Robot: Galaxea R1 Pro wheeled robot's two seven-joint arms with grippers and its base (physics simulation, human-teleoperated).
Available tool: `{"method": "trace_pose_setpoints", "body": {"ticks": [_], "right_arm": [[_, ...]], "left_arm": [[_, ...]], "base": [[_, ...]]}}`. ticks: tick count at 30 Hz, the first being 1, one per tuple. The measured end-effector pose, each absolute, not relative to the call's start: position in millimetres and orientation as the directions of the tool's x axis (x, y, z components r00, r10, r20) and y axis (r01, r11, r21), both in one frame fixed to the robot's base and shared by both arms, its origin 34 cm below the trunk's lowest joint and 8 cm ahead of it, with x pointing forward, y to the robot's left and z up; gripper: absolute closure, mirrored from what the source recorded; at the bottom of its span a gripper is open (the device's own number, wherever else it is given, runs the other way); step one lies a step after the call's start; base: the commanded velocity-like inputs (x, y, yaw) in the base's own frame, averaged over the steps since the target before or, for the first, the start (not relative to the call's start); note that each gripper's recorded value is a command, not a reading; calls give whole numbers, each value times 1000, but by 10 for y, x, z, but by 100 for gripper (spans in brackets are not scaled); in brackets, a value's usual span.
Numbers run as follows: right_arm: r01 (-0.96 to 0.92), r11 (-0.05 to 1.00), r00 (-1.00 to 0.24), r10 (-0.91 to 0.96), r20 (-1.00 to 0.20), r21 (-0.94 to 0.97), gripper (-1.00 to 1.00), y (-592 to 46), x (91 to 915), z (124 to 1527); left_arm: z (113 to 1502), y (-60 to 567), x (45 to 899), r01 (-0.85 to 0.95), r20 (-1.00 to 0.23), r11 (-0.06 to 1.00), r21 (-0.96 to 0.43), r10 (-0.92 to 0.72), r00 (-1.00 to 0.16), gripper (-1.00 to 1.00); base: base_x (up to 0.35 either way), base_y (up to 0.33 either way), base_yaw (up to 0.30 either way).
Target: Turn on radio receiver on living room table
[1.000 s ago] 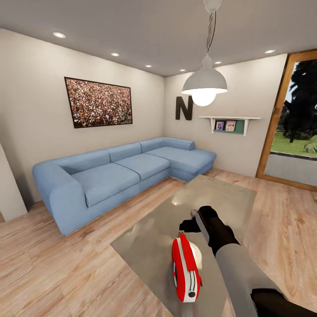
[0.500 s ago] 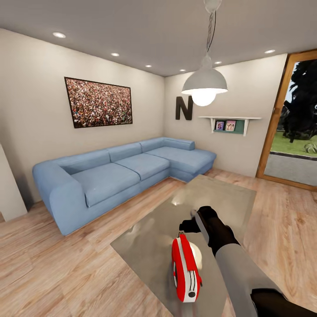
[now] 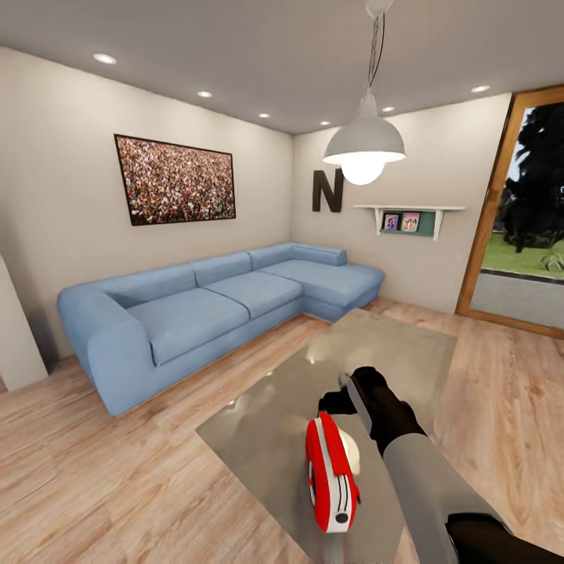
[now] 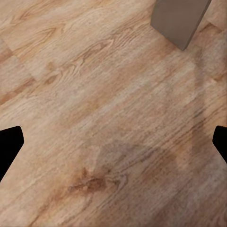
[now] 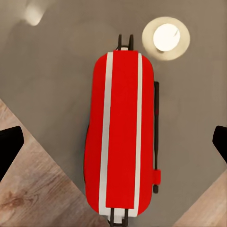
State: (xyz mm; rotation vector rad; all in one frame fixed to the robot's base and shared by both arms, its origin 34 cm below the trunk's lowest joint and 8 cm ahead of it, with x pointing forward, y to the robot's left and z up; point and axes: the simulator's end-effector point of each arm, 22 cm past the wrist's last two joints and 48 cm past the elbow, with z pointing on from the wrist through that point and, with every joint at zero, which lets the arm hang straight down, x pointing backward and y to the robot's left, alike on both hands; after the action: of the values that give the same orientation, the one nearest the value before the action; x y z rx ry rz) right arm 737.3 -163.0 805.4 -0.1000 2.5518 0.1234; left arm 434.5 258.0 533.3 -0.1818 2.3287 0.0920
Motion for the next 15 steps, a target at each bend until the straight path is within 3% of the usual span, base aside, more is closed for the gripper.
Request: {"method": "trace_pose_setpoints", "body": {"ticks": [15], "right_arm": [[-98,993,-836,-46,-546,67,-100,-1627,7331,7755]], "left_arm": [[5060,2578,4323,-160,-723,987,10,-104,-683,-100]], "base": [[0,0,0]]}}
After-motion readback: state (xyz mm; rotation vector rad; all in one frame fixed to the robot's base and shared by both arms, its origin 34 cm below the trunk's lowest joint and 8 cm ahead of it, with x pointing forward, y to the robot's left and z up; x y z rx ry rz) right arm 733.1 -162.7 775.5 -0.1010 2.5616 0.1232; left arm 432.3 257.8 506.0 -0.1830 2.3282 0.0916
